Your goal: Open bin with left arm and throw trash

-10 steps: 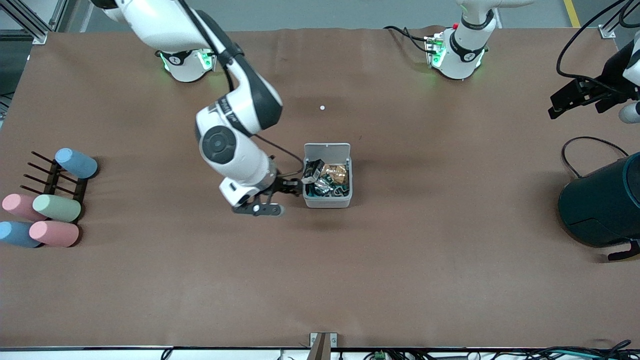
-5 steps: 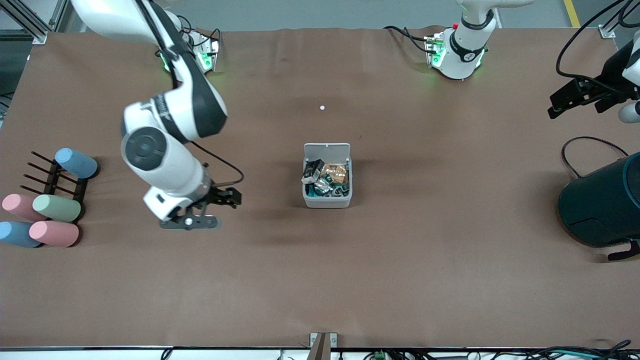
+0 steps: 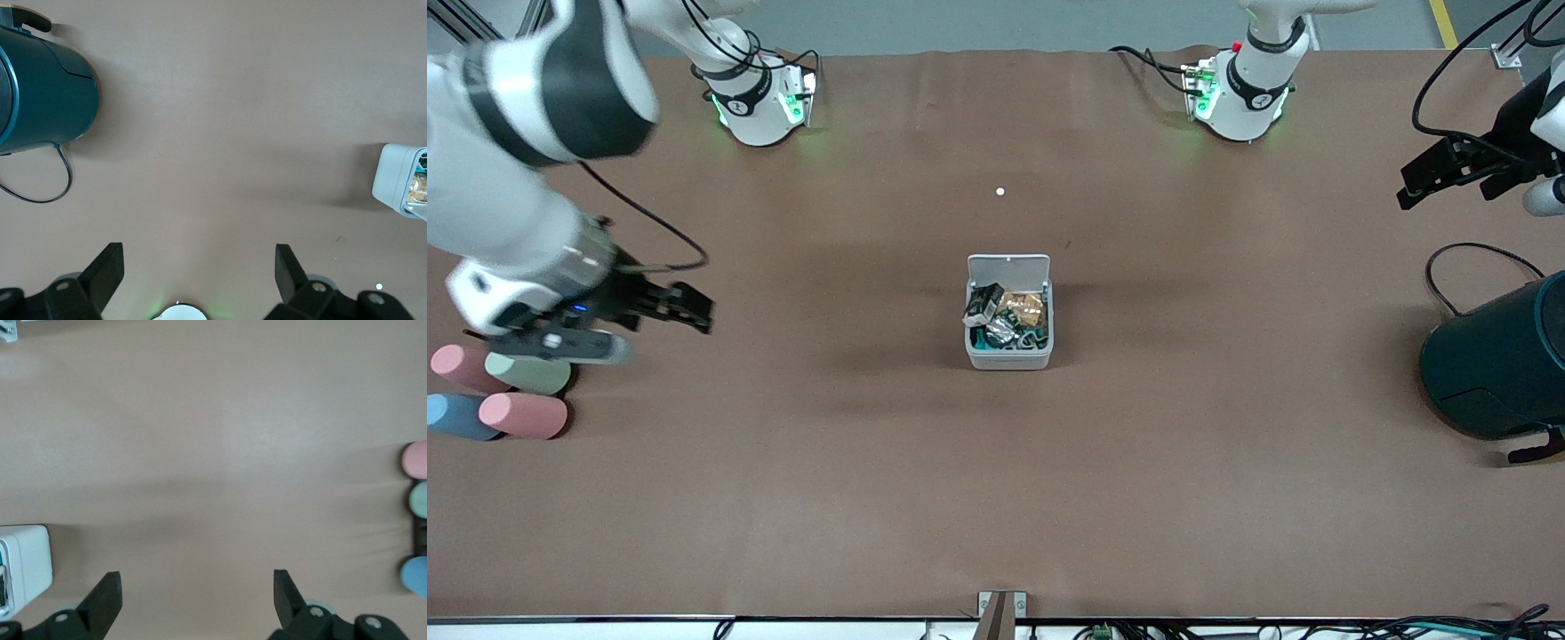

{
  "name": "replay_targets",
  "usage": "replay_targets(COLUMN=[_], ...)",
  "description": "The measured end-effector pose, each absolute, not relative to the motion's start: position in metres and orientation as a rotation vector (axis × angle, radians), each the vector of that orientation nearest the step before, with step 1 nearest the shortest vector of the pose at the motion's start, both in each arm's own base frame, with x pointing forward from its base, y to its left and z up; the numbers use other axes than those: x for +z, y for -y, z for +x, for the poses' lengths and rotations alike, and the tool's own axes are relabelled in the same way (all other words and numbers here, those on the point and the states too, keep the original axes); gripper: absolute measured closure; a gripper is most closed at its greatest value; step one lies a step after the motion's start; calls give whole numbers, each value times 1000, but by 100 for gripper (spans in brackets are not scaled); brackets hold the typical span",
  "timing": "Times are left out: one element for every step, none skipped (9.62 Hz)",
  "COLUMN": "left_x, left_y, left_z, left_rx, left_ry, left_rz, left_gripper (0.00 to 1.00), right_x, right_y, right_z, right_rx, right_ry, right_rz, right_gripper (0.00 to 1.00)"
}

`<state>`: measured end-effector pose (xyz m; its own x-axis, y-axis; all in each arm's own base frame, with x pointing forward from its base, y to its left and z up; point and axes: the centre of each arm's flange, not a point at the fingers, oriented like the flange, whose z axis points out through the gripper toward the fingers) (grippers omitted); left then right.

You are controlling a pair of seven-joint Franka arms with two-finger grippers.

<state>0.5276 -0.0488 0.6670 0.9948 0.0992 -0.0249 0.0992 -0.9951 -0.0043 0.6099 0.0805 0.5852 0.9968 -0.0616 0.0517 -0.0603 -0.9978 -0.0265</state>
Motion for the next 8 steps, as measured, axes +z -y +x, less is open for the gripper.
replay_targets(left_x=[667,667,667,667,667,667,667,667], left_y=[49,50,52,52,52,51,51,51], left_z=[528,528,528,528,528,528,528,528], left_rx=[38,40,41,41,41,41,40,39], left_ry=[155,153,151,151,151,153,155,159], left_rz=[-3136,-3146,-3155,-3156,-3156,-3156,-3156,-3156], left_gripper=[0,0,0,0,0,0,0,0], right_x=[605,623,639,651,659,665,668,667], right_y=[-53,-28,-5,14,25,27,25,22], right_z=[599,587,577,566,556,549,547,547], right_rx=[-80,-92,-112,-107,-87,-83,-85,-80], right_ry=[-117,-109,-94,-100,-113,-117,-112,-104], right_rz=[-3113,-3114,-3115,-3117,-3117,-3117,-3117,-3117], right_gripper=[0,0,0,0,0,0,0,0])
